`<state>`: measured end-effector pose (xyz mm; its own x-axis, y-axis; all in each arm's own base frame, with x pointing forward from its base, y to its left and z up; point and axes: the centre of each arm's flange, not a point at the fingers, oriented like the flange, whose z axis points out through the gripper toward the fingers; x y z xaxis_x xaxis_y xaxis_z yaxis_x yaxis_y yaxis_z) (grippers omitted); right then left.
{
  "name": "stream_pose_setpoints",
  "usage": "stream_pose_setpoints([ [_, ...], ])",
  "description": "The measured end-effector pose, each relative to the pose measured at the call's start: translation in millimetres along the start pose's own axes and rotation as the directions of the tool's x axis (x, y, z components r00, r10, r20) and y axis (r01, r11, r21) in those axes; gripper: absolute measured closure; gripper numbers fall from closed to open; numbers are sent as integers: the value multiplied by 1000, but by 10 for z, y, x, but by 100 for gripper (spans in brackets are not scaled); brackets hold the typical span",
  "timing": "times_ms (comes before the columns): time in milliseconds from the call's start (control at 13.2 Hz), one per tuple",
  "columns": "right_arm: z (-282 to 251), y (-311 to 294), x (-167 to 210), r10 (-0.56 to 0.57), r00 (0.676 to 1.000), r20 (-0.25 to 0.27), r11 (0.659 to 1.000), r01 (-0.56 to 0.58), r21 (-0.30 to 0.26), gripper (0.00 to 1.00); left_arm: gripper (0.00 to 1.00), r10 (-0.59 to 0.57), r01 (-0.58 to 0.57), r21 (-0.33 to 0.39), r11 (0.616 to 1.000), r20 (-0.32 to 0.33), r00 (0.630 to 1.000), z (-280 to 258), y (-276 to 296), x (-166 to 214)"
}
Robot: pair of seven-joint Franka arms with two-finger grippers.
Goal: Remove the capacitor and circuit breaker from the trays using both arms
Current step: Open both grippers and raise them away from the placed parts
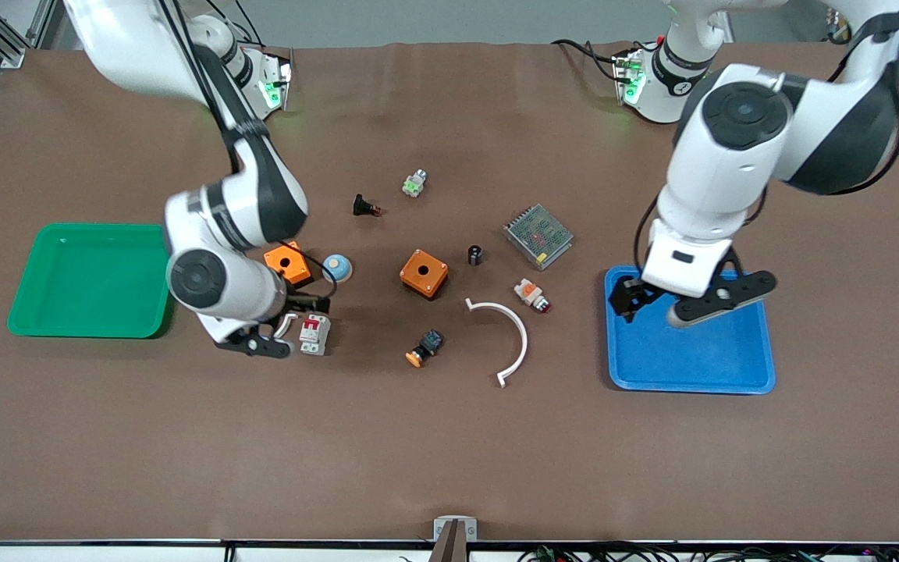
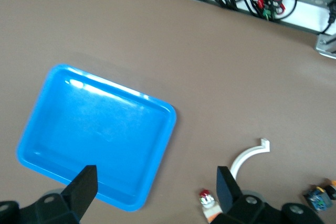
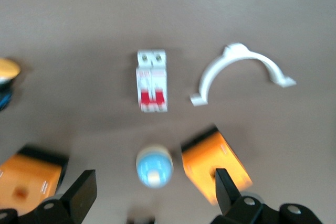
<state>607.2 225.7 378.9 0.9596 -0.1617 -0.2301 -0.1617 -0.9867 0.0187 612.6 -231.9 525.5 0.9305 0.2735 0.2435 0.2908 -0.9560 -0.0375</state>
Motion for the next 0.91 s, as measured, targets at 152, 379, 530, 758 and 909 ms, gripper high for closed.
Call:
stream_pose_setpoints([
  [152, -770, 388, -324, 24, 1000, 4, 1000, -24, 20, 0, 0, 48, -49, 18, 999, 18, 999, -197, -259, 182],
  [379, -1529, 1195, -655, 19, 1000, -5, 998, -19, 61, 0, 0, 84, -82, -27, 996, 76, 994, -468, -777, 431],
  [530, -1721, 1769, -691, 7, 1000, -14, 997, -6, 82, 0, 0, 131, -125, -57, 990, 118, 984, -630, -1107, 480],
  [758, -1873, 2361, -678, -23, 998, -56, 997, 27, 71, 0, 0, 199, -193, -56, 980, 156, 967, -884, -1360, 384],
  [909, -1989, 2585, -700, -38, 995, -91, 997, 44, 68, 0, 0, 227, -220, -61, 974, 169, 959, -990, -1426, 251],
])
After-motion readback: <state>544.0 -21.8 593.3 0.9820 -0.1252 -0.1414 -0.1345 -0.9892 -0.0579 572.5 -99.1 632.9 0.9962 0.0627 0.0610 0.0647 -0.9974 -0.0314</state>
